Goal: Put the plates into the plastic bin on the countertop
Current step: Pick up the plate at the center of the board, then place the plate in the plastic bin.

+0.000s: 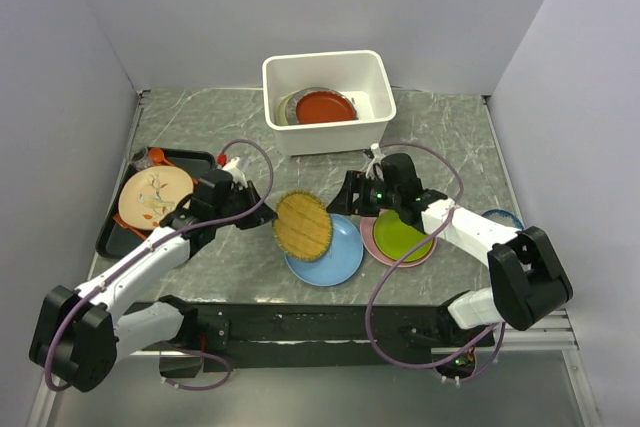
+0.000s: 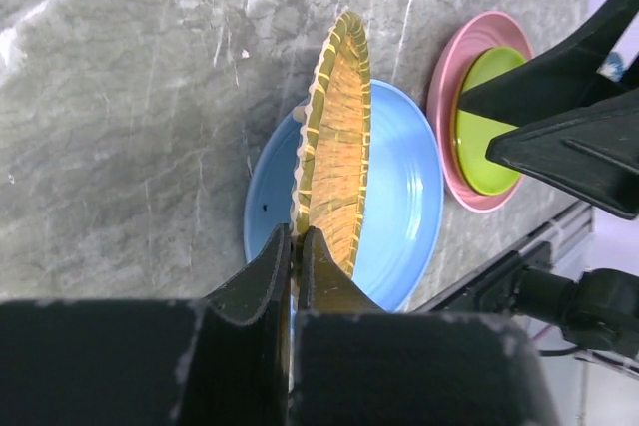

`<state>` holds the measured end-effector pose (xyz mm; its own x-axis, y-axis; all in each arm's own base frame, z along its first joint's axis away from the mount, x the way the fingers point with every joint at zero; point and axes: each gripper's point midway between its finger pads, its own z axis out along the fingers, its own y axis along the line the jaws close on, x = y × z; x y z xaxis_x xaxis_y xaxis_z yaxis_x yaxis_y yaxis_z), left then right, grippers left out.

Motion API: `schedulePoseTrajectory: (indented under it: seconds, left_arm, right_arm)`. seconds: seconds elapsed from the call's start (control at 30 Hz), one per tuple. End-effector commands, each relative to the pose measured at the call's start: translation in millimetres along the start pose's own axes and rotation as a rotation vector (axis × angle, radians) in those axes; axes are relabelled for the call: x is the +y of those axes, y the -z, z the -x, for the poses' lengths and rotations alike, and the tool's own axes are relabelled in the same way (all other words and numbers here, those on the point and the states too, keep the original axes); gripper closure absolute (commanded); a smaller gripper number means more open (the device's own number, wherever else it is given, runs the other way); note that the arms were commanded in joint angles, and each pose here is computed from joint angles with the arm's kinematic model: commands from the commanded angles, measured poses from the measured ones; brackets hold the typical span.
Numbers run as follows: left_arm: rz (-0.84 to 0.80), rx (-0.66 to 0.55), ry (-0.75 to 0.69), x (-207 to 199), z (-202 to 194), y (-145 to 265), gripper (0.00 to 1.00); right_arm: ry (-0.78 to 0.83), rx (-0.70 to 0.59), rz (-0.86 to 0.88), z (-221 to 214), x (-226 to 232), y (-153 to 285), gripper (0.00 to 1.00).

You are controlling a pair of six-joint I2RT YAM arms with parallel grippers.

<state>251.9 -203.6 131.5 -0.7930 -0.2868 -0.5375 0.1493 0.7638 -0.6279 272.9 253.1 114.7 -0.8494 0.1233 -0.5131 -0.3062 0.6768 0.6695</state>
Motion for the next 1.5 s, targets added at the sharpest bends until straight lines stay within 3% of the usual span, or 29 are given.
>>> schedulePoseTrajectory:
  seconds: [0.0,0.63,1.47]
  left_arm:
    - [-0.155,-0.062,0.022,-29,19,13,0.99]
    - [-0.256,-0.149,0.064,-37,44,41,0.99]
    - [-0.400,-0.139,0.056,-59,47,45,0.99]
  right_arm:
    - [0.013,-0.036,0.096,8,15,6,0.22]
    - [-0.014,-0.027,0.197,4,21,4,0.21]
    - [-0.041,-0.019,0.367,3,38,0,0.25]
